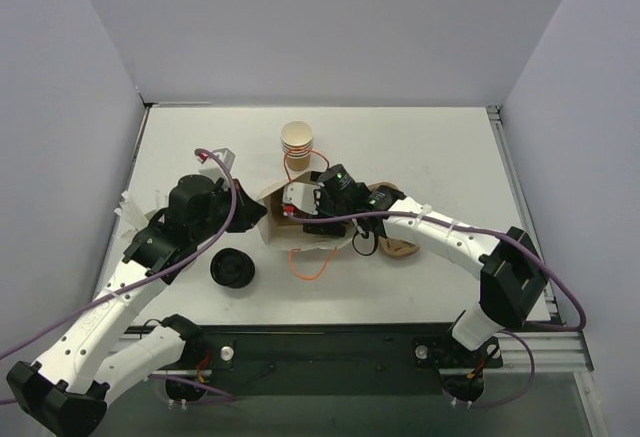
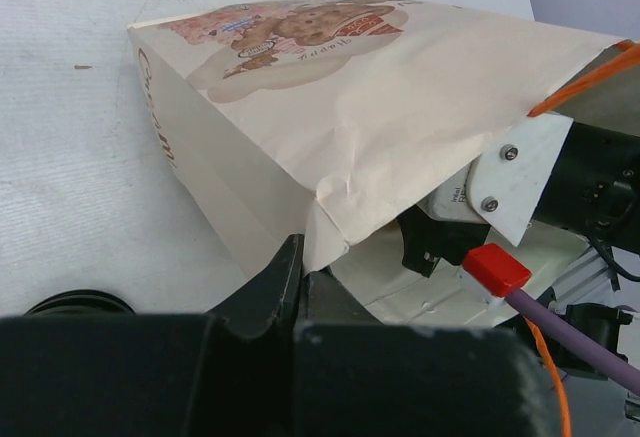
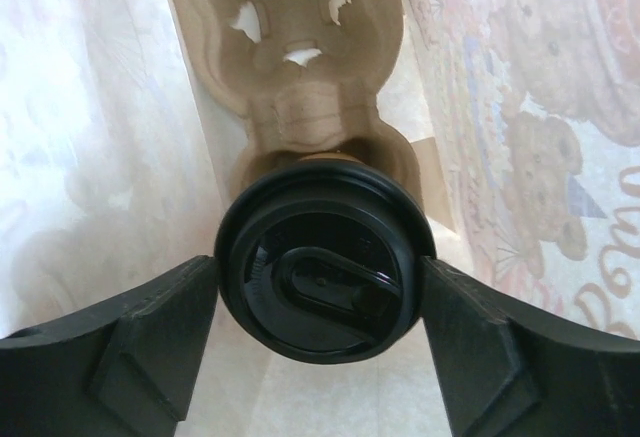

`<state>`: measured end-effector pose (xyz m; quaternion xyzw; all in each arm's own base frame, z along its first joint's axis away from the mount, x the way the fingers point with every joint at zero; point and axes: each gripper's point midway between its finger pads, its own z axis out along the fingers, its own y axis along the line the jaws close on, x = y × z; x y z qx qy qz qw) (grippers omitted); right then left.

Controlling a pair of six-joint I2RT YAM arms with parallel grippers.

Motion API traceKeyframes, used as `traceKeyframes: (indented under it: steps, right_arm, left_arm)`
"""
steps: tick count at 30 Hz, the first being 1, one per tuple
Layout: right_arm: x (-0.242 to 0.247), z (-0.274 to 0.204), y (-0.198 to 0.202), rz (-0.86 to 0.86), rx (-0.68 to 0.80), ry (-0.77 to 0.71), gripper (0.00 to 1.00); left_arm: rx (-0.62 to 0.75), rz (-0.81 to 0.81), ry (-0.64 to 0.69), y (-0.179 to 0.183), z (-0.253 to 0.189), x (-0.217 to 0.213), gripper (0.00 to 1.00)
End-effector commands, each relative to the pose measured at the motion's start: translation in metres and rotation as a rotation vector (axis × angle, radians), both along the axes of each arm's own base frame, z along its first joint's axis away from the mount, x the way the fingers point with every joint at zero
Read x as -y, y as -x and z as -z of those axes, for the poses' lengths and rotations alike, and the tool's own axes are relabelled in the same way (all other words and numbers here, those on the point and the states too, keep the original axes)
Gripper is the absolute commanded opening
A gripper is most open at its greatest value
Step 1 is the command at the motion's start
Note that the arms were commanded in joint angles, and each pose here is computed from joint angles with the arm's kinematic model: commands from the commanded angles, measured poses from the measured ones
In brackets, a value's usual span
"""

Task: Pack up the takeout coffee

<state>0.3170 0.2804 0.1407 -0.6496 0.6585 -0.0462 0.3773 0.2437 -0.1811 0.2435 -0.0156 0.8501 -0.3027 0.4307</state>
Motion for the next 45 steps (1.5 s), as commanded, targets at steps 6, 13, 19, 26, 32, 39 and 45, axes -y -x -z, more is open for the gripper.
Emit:
traceKeyframes:
  steps: [6, 13, 19, 26, 32, 39, 45]
  right_arm:
    - [0.024, -0.034, 0.002, 0.128, 0.03, -0.015, 0.93]
    - [0.021, -0.044, 0.006, 0.127, 0.024, -0.048, 1.0]
    - [0.021, -0.046, 0.018, 0.121, -0.015, -0.043, 0.9]
    - [0.022, -0.048, 0.029, 0.112, -0.023, -0.032, 0.77]
    - [0.021, -0.05, 0.036, 0.099, -0.029, -0.02, 0.77]
    - [0.023, -0.057, 0.038, 0.11, 0.006, 0.0, 0.87]
    - [0.019, -0.065, 0.041, 0.099, -0.004, -0.037, 0.87]
  left_arm:
    - [-0.019, 0.001, 0.014, 0.003, -0.013, 0.0, 0.0]
    - [-0.025, 0.006, 0.021, 0.003, -0.017, 0.002, 0.0]
    - [-0.035, 0.016, 0.025, 0.005, -0.02, 0.004, 0.0]
    - [-0.056, 0.017, 0.018, 0.006, -0.028, 0.003, 0.0]
    - [-0.067, 0.022, 0.007, 0.007, -0.037, 0.003, 0.0]
    - [-0.081, 0.023, -0.015, 0.01, -0.037, 0.0, 0.0]
    - [-0.09, 0.028, -0.015, 0.011, -0.035, 0.001, 0.0]
